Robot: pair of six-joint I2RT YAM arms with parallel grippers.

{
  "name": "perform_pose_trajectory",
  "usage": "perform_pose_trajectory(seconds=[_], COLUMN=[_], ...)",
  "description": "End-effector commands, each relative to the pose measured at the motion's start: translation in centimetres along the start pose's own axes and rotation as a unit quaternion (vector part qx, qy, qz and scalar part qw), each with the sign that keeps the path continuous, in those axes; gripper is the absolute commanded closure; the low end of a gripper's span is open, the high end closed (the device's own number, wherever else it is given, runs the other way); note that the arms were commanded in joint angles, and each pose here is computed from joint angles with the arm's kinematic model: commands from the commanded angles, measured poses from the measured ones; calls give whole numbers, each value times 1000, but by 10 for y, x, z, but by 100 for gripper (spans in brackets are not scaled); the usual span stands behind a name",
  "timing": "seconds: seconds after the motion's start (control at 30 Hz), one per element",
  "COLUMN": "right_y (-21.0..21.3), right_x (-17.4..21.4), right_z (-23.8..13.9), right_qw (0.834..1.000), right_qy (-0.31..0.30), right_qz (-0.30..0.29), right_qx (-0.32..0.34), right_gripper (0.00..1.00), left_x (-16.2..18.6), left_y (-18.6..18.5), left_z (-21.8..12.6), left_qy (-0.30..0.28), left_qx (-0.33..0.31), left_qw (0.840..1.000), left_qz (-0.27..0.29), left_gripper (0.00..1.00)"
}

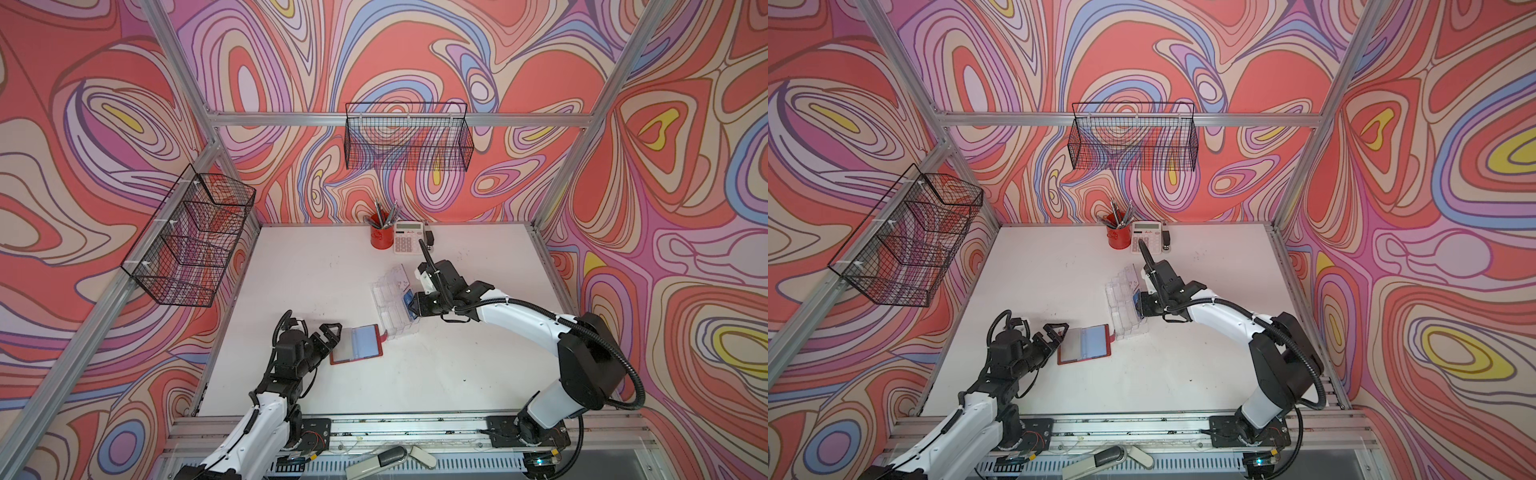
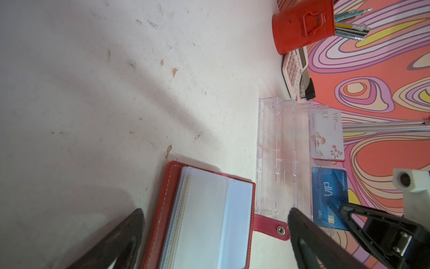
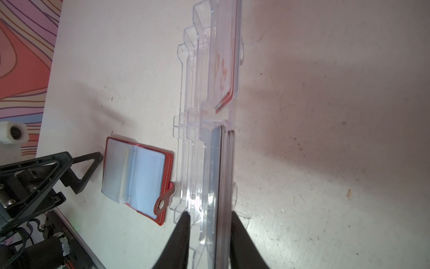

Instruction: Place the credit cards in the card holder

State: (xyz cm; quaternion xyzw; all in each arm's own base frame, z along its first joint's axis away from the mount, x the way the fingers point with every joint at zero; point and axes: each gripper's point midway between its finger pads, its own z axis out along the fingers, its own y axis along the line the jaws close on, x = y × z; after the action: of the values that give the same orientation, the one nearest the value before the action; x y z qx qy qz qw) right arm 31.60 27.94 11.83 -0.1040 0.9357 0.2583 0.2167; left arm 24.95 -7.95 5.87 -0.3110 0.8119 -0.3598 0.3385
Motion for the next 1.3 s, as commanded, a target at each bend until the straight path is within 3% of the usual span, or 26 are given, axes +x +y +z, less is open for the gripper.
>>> perform_pose_trajectory(seconds=[0.0,0.4,1.0,1.27], right_y=[12,17,12,-2], right_x=[-9,-16,-6,-15], right_z=[-10,-21,7,10], right_qw=[1000,999,1000,998], right_qy=[-13,-24,10,13], right_qz=[-1,0,0,-30], right_qx=[-20,-22,-6,45], right_gripper=[73,76,76,91], left_x=[-6,-6,-5,-5], left_y=[-9,-11,-9,-9], left_z=[0,0,1,1], left_qy=[-7,-7,-5,-3], left_qx=[11,15,11,11], left_qw=[1000,1000,1000,1000], left_qz=[6,6,6,5], left_gripper=[2,2,2,2])
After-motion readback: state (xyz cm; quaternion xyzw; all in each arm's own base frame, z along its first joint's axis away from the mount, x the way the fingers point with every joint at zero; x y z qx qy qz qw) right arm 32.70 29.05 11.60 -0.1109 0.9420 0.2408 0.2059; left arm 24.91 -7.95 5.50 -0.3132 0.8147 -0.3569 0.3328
